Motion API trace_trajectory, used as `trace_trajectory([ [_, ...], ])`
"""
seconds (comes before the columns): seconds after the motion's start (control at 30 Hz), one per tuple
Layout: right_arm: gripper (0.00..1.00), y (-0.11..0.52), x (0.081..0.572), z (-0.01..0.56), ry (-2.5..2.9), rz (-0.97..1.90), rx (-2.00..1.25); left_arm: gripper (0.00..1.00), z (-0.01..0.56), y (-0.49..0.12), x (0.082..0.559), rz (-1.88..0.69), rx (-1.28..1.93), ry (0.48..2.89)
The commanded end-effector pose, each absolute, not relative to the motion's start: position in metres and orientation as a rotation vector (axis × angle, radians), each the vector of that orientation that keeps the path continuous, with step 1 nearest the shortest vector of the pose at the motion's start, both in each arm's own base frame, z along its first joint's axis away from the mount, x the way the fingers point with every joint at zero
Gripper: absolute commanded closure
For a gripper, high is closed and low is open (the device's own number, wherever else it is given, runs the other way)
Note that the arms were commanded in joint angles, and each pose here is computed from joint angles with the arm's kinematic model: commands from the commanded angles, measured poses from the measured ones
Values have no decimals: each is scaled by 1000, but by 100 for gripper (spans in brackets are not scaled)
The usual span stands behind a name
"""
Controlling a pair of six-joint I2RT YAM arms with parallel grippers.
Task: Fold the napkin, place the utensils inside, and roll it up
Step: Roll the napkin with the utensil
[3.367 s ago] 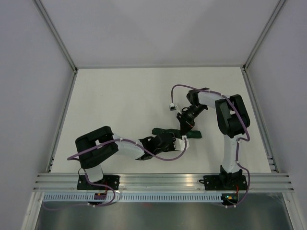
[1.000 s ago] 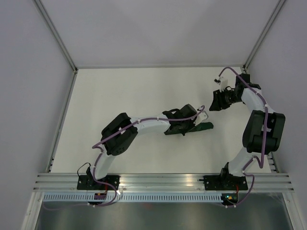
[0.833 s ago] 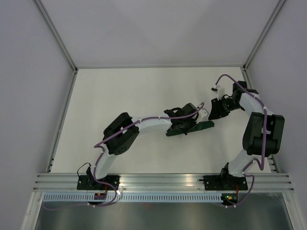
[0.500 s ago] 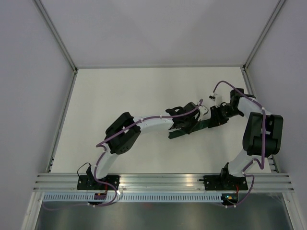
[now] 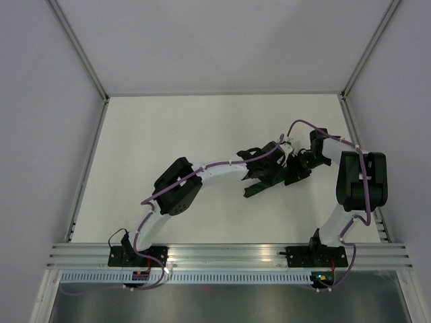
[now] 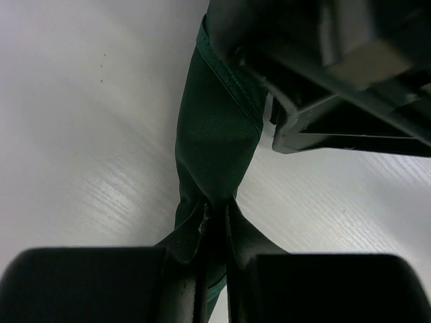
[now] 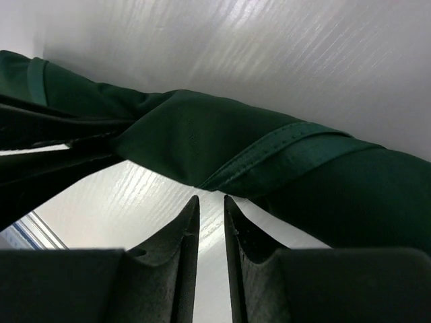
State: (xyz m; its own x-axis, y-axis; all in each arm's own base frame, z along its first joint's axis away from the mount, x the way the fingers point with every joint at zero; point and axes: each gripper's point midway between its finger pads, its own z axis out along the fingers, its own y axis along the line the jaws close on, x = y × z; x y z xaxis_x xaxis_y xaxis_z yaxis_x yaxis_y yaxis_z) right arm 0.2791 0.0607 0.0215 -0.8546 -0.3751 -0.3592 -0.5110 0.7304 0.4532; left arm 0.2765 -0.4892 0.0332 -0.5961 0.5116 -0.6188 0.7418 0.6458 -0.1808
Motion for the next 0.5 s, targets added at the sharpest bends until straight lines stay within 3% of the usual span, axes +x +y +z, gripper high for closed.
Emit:
trace_trajectory([
  [0.0,74,58,289,11,2723,768,-672,88,-34,-461,247,-470,963,2591],
  [0.47,76,57,339,4,2730,693,-563,67,-27,-496,254,-587,885,2575],
])
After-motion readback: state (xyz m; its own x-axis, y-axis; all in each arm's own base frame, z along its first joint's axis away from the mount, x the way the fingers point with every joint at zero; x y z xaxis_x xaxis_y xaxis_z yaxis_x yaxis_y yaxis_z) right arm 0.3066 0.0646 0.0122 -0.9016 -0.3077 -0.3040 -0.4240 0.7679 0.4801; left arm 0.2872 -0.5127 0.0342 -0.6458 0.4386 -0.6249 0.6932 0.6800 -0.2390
